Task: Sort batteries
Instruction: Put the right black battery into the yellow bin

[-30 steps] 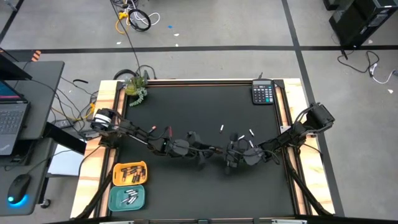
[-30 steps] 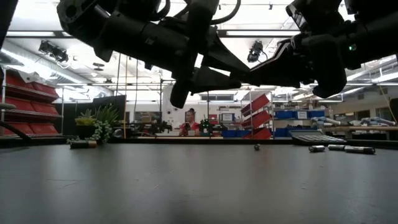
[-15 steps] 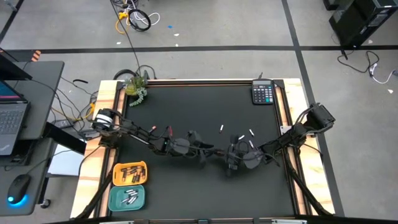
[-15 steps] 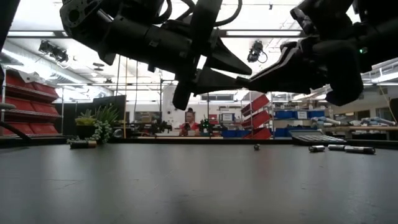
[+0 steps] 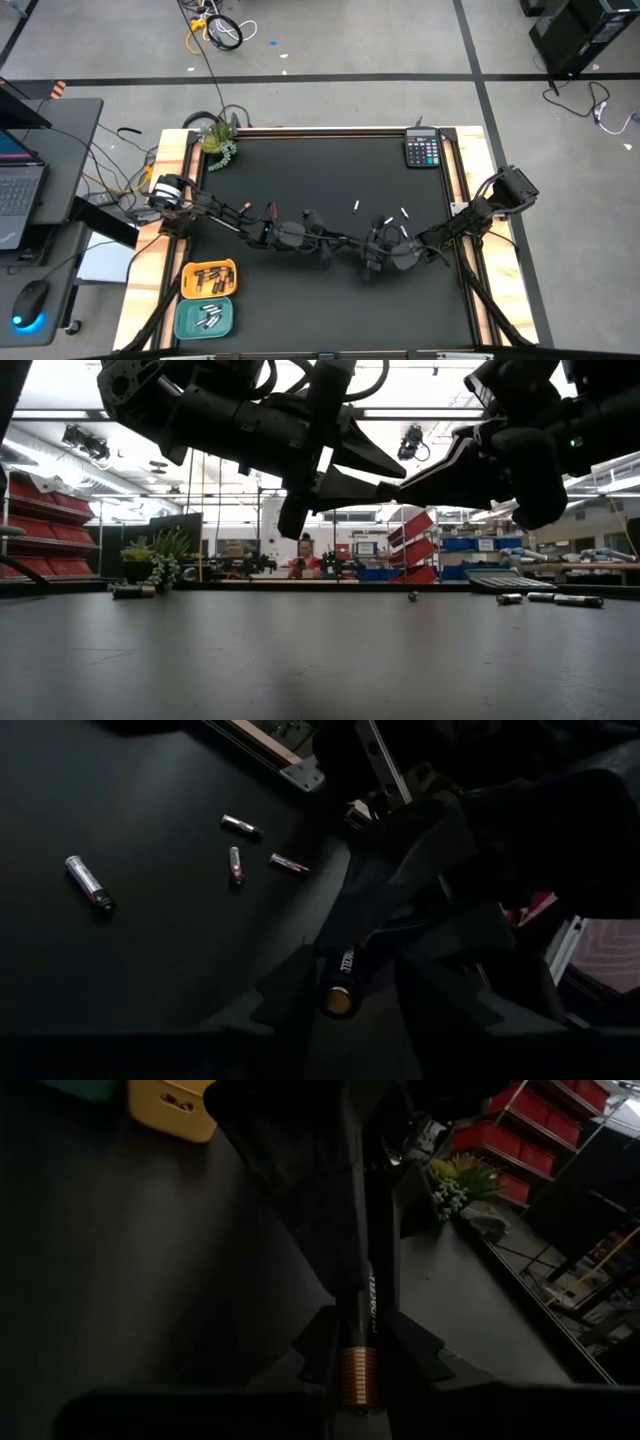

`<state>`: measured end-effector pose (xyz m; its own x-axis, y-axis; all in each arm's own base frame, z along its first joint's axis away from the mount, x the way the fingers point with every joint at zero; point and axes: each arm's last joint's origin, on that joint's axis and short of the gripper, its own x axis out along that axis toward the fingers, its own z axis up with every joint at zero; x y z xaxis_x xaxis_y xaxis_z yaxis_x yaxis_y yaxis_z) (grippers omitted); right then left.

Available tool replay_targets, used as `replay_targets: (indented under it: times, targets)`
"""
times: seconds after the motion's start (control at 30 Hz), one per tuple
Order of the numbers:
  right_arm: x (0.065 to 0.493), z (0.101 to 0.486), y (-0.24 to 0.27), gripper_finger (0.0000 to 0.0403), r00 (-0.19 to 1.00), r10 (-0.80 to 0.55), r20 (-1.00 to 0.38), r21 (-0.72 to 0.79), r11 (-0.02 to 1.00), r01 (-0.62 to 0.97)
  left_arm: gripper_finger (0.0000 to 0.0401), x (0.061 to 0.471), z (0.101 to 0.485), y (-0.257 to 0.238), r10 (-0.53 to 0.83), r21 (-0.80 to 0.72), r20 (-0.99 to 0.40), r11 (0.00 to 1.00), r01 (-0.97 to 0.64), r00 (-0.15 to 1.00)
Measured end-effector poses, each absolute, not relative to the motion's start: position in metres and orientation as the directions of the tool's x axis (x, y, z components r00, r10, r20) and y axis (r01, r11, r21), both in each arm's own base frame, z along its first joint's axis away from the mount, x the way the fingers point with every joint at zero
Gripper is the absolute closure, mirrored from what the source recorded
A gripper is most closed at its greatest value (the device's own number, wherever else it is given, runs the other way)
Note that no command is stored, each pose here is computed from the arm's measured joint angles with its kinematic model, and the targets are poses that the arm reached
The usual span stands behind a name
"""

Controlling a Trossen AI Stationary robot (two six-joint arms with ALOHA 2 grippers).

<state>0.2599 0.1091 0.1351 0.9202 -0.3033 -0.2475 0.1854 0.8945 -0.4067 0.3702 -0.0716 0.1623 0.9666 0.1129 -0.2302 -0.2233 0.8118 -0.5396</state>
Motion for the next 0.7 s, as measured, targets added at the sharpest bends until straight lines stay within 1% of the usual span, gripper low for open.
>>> replay_targets:
  times: [0.17,0.27,0.4,0.47,0.57,0.7]
  targets:
    - [0.2602,0.1362,0.1092,0.0349,0.922,-0.304,-0.238,-0.399,0.896,0.193,0.0263,0.3701,0.1624,-0.0715,0.114,-0.537,-0.231,0.813,-0.225,0.966]
    - [0.2604,0.1370,0.1093,0.0349,0.924,-0.303,-0.231,-0.405,0.894,0.192,0.0290,0.3700,0.1621,-0.0717,0.114,-0.518,-0.234,0.826,-0.223,0.966]
    - [0.2603,0.1370,0.1095,0.0349,0.926,-0.300,-0.230,-0.414,0.891,0.186,0.0346,0.3700,0.1623,-0.0717,0.114,-0.496,-0.234,0.840,-0.219,0.966]
    - [0.2603,0.1368,0.1099,0.0348,0.929,-0.287,-0.233,-0.410,0.895,0.174,0.0349,0.3699,0.1623,-0.0721,0.113,-0.480,-0.234,0.850,-0.216,0.966]
    - [0.2606,0.1371,0.1102,0.0324,0.934,-0.269,-0.234,-0.392,0.905,0.163,0.0349,0.3699,0.1624,-0.0721,0.112,-0.468,-0.233,0.858,-0.213,0.966]
    - [0.2615,0.1380,0.1098,0.0268,0.939,-0.257,-0.228,-0.359,0.919,0.164,0.0349,0.3700,0.1623,-0.0718,0.108,-0.466,-0.234,0.859,-0.209,0.966]
